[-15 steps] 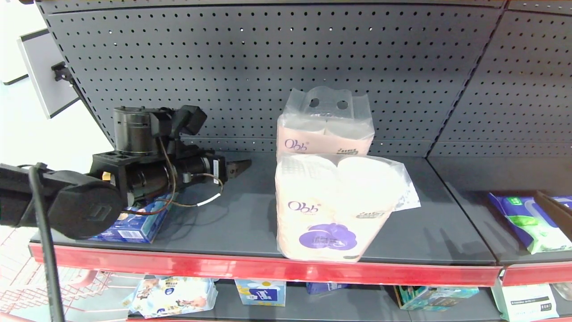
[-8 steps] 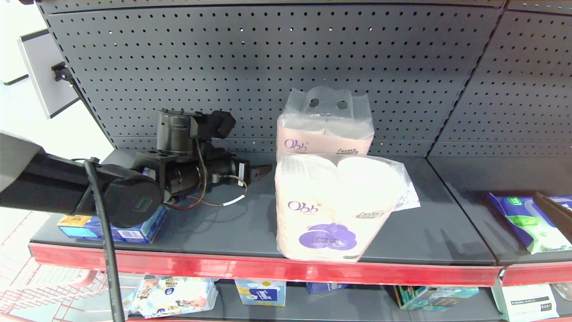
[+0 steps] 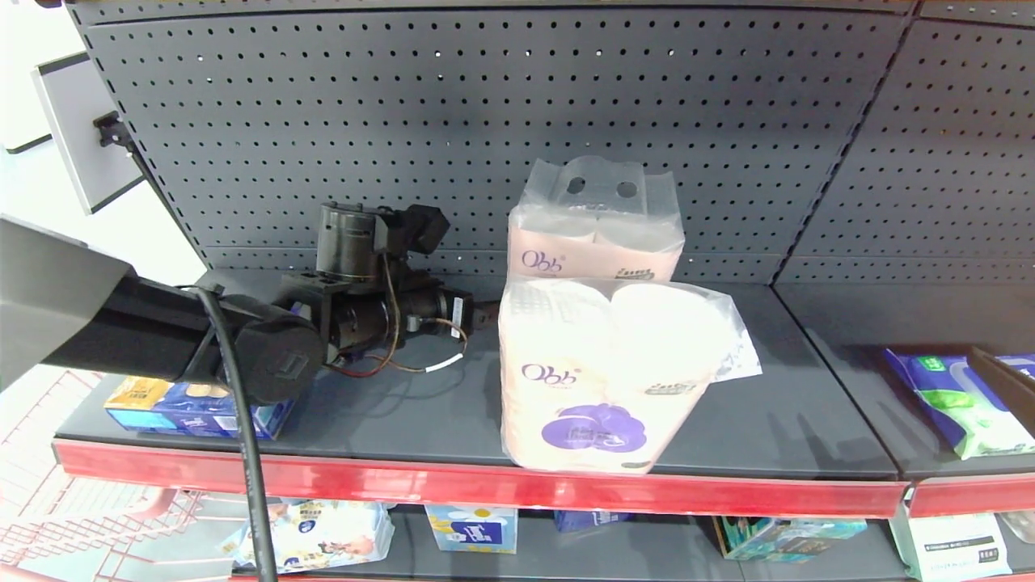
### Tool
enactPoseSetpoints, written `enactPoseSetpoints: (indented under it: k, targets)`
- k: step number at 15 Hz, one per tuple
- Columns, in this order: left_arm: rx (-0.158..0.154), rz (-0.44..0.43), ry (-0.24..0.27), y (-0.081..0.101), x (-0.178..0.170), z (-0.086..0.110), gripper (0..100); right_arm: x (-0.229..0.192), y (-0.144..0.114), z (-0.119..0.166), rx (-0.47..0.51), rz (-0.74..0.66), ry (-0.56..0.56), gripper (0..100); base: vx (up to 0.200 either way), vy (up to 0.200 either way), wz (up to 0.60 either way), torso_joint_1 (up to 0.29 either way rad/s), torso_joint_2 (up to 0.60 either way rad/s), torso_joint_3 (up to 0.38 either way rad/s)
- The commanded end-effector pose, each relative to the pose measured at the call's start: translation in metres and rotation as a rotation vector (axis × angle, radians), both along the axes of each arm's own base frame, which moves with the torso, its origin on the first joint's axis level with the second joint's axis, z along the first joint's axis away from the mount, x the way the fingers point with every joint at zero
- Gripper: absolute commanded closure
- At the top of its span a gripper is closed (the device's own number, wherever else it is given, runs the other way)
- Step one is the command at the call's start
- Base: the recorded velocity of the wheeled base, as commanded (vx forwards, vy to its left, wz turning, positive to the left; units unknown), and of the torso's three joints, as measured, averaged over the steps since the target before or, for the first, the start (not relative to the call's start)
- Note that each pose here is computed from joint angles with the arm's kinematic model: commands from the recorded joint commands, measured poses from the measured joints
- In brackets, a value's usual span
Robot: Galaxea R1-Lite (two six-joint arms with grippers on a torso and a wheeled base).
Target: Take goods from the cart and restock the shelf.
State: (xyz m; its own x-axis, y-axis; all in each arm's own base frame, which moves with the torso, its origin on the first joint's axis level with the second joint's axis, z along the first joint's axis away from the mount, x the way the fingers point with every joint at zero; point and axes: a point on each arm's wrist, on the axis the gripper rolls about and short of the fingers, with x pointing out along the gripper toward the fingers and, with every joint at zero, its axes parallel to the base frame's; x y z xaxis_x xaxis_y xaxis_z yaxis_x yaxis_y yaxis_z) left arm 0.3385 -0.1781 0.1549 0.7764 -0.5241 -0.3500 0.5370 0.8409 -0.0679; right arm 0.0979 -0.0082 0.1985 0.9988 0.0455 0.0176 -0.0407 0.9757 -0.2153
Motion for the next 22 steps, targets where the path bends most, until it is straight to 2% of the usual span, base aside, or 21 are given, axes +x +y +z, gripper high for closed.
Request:
enactPoseSetpoints:
  k: [1,5,6,7,9,10,11,12,13,14,16,18,19,21,22]
  targets:
    - [0.001,-0.009,0.002,-0.004,0.0,-0.001,0,-0.001,0.0,0.0,-0.001,0.0,-0.002,0,0.0,0.0,0.0,0.0,0.0,0.0]
    - [0.002,-0.001,0.007,-0.001,0.0,-0.002,0,-0.002,0.0,0.001,-0.002,0.0,-0.011,0,0.0,0.0,0.0,0.0,0.0,0.0]
    - [0.005,0.025,0.002,0.004,0.0,-0.001,0,-0.002,0.0,0.0,-0.002,0.0,-0.01,0,0.0,0.0,0.0,0.0,0.0,0.0]
    - [0.008,0.068,-0.006,0.014,0.002,0.003,0,-0.003,0.0,-0.001,-0.001,0.0,-0.005,0,0.0,0.0,0.0,0.0,0.0,0.0]
    - [-0.004,0.144,-0.032,0.046,-0.003,0.018,0,-0.007,0.001,-0.01,0.001,0.004,0.013,0,0.0,0.0,0.0,0.0,0.0,0.0]
    - [-0.012,0.191,-0.051,0.067,-0.011,0.028,0,-0.011,0.002,-0.018,0.003,0.005,0.031,0,0.0,0.0,0.0,0.0,0.0,0.0]
    - [-0.017,0.214,-0.063,0.078,-0.02,0.035,0,-0.014,0.002,-0.023,0.004,0.005,0.042,0,0.0,0.0,0.0,0.0,0.0,0.0]
    - [-0.027,0.257,-0.089,0.101,-0.047,0.05,0,-0.018,0.002,-0.031,0.006,0.004,0.057,0,0.0,0.0,0.0,0.0,0.0,0.0]
    - [-0.031,0.268,-0.099,0.11,-0.065,0.059,0,-0.02,0.003,-0.033,0.006,0.002,0.059,0,0.0,0.0,0.0,0.0,0.0,0.0]
    - [-0.04,0.277,-0.11,0.122,-0.104,0.074,0,-0.026,0.003,-0.038,0.006,-0.006,0.057,0,0.0,0.0,0.0,0.0,0.0,0.0]
    - [-0.073,0.277,-0.147,0.138,-0.174,0.09,0,-0.034,0.002,-0.045,0.009,-0.032,0.048,0,0.0,0.0,0.0,0.0,0.0,0.0]
    - [-0.09,0.288,-0.176,0.152,-0.234,0.088,0,-0.038,0.003,-0.049,0.008,-0.032,0.05,0,0.0,0.0,0.0,0.0,0.0,0.0]
    - [-0.087,0.316,-0.189,0.165,-0.285,0.08,0,-0.039,0.003,-0.056,0.011,-0.027,0.074,0,0.0,0.0,0.0,0.0,0.0,0.0]
    - [-0.053,0.39,-0.164,0.183,-0.356,0.05,0,-0.038,0.001,-0.056,0.012,-0.062,0.082,0,0.0,0.0,0.0,0.0,0.0,0.0]
    - [-0.049,0.398,-0.156,0.186,-0.367,0.041,0,-0.039,0.001,-0.056,0.012,-0.076,0.075,0,0.0,0.0,0.0,0.0,0.0,0.0]
